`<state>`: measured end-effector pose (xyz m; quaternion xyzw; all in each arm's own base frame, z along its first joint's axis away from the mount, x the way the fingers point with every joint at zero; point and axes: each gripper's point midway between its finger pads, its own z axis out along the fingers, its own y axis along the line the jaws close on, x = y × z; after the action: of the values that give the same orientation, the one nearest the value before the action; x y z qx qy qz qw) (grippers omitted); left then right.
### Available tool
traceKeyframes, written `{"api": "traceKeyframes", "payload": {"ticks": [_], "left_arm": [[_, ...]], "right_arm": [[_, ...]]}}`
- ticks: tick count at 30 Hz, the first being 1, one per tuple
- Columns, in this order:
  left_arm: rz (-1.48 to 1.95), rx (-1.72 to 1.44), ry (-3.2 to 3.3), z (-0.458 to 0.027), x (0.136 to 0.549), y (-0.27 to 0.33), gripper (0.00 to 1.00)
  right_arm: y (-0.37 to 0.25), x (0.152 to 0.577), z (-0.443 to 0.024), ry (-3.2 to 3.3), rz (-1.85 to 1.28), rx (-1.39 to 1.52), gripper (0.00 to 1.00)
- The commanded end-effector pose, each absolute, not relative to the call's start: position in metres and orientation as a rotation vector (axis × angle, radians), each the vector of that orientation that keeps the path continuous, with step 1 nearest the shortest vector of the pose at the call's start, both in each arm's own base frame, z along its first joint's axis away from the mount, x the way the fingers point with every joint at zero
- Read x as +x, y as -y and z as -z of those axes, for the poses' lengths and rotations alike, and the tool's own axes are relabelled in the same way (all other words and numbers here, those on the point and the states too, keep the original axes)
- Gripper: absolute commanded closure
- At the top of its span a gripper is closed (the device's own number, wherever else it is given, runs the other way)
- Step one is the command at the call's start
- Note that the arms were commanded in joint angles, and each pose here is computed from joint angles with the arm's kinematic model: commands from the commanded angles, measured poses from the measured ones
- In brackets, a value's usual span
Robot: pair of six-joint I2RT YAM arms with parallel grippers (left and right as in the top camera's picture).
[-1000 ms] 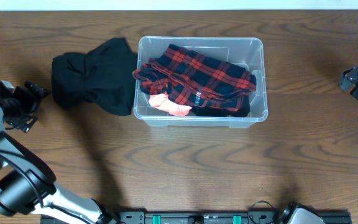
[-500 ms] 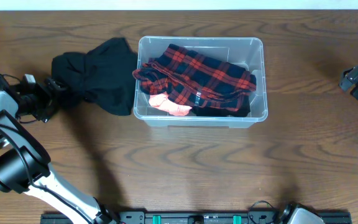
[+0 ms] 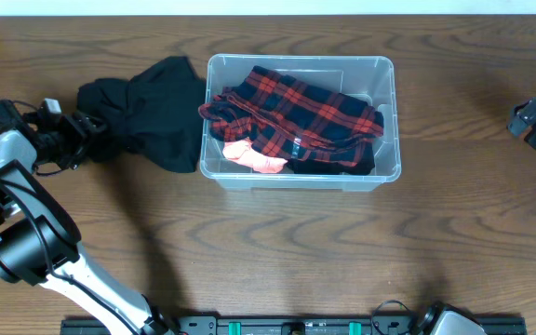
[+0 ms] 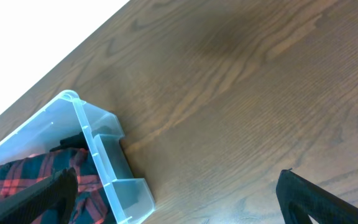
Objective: Pack container
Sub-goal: 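Move the left gripper to the black garment and grasp its edge, then lift the black garment into the bin's right side and release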
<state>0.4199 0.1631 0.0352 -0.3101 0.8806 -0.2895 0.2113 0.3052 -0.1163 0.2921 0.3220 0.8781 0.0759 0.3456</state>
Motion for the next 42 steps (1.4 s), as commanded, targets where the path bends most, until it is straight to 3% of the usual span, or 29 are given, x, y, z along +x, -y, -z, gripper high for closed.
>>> {"api": "traceKeyframes", "payload": {"ticks": [1,4,6,9,11,12,18,29,36,42], "left_arm": [[0.808,-0.811,-2.484,-0.03,0.421,-0.151,0.22],[0.774,-0.807,-2.51,-0.027,0.423,-0.147,0.23],[0.738,-0.806,-2.534,-0.023,0.423,-0.145,0.32],[0.716,-0.799,-2.554,-0.021,0.423,-0.142,0.54],[0.719,-0.801,-2.556,-0.021,0.422,-0.141,0.85],[0.721,-0.807,-2.558,-0.021,0.421,-0.142,0.94],[0.775,-0.82,-2.519,-0.054,0.412,-0.141,0.94],[0.711,-0.622,-2.321,-0.254,0.346,-0.091,0.94],[0.726,-0.305,-2.129,-0.382,0.298,-0.013,0.94],[0.836,0.024,-1.954,-0.468,0.283,0.069,0.94]], "right_arm": [[0.118,0.303,-0.296,-2.27,-0.186,0.825,0.01],[0.118,0.303,-0.296,-2.27,-0.186,0.825,0.01],[0.118,0.303,-0.296,-2.27,-0.186,0.825,0.01],[0.118,0.303,-0.296,-2.27,-0.186,0.825,0.01],[0.118,0.303,-0.296,-2.27,-0.186,0.825,0.01],[0.118,0.303,-0.296,-2.27,-0.186,0.825,0.01],[0.118,0.303,-0.296,-2.27,-0.186,0.825,0.01],[0.118,0.303,-0.296,-2.27,-0.186,0.825,0.01],[0.118,0.303,-0.296,-2.271,-0.186,0.825,0.01],[0.118,0.303,-0.296,-2.27,-0.186,0.825,0.01]]}}
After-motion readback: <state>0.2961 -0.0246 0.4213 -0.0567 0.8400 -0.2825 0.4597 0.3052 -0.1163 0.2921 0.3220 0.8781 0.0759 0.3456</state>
